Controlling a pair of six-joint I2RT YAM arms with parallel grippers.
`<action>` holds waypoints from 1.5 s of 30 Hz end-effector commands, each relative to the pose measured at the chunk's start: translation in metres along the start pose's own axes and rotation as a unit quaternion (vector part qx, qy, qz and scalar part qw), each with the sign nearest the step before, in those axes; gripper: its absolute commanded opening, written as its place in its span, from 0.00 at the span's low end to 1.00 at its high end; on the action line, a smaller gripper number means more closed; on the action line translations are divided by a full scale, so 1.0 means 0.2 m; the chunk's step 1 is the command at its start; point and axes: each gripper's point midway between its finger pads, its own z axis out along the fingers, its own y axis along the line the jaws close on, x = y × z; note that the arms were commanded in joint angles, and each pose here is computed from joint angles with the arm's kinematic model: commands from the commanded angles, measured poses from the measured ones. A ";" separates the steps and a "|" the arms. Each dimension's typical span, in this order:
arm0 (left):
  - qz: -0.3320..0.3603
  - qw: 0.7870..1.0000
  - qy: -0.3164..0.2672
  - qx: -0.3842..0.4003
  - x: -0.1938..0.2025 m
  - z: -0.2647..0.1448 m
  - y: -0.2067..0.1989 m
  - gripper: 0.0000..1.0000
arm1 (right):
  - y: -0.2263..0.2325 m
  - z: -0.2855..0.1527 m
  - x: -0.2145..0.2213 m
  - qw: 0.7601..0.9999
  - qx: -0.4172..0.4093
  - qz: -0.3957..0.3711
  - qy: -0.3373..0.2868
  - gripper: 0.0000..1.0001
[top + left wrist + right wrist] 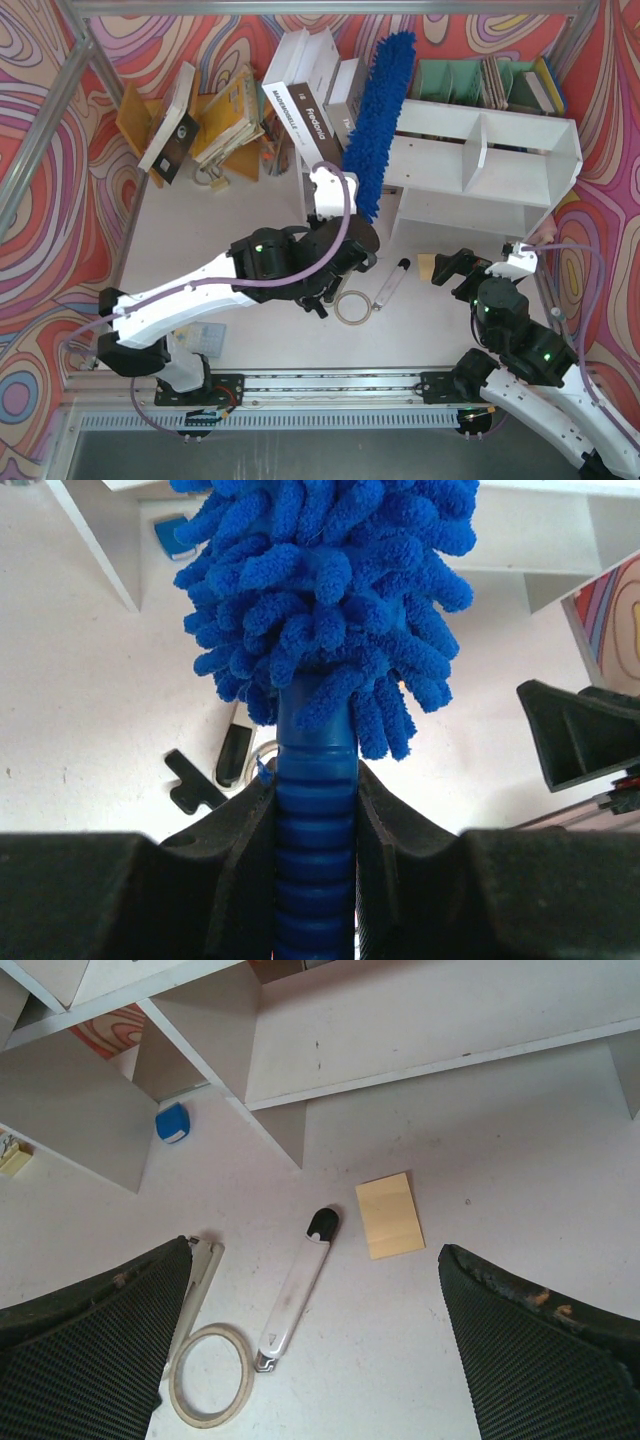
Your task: Dust the bookshelf with a duster
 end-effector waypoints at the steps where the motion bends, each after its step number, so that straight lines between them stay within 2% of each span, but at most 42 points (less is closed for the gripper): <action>1: -0.006 1.000 0.016 0.002 0.09 0.09 -0.05 0.00 | -0.01 0.01 -0.02 1.000 0.010 0.010 -0.012 0.99; 5: -0.005 1.000 0.029 0.000 0.14 0.12 -0.06 0.00 | -0.01 0.01 -0.01 1.000 0.011 0.010 -0.011 0.99; 9: -0.003 1.000 0.024 -0.003 0.11 0.10 -0.04 0.00 | -0.01 0.01 -0.01 1.000 0.012 0.010 -0.011 0.99; 18: -0.010 0.999 -0.038 0.006 -0.09 -0.02 0.04 0.00 | -0.01 0.01 -0.01 1.000 0.013 0.010 -0.011 0.99; 22: -0.003 0.998 -0.062 -0.015 -0.14 -0.06 0.13 0.00 | -0.01 0.01 -0.01 1.000 0.014 0.008 -0.011 0.99; 40: 0.051 0.998 0.000 0.031 0.16 0.08 0.05 0.00 | -0.01 0.03 0.00 1.000 0.021 0.000 -0.006 0.99; 45: 0.089 0.995 -0.013 0.037 0.17 0.09 0.07 0.00 | -0.02 0.03 0.00 1.000 0.023 0.000 -0.006 0.99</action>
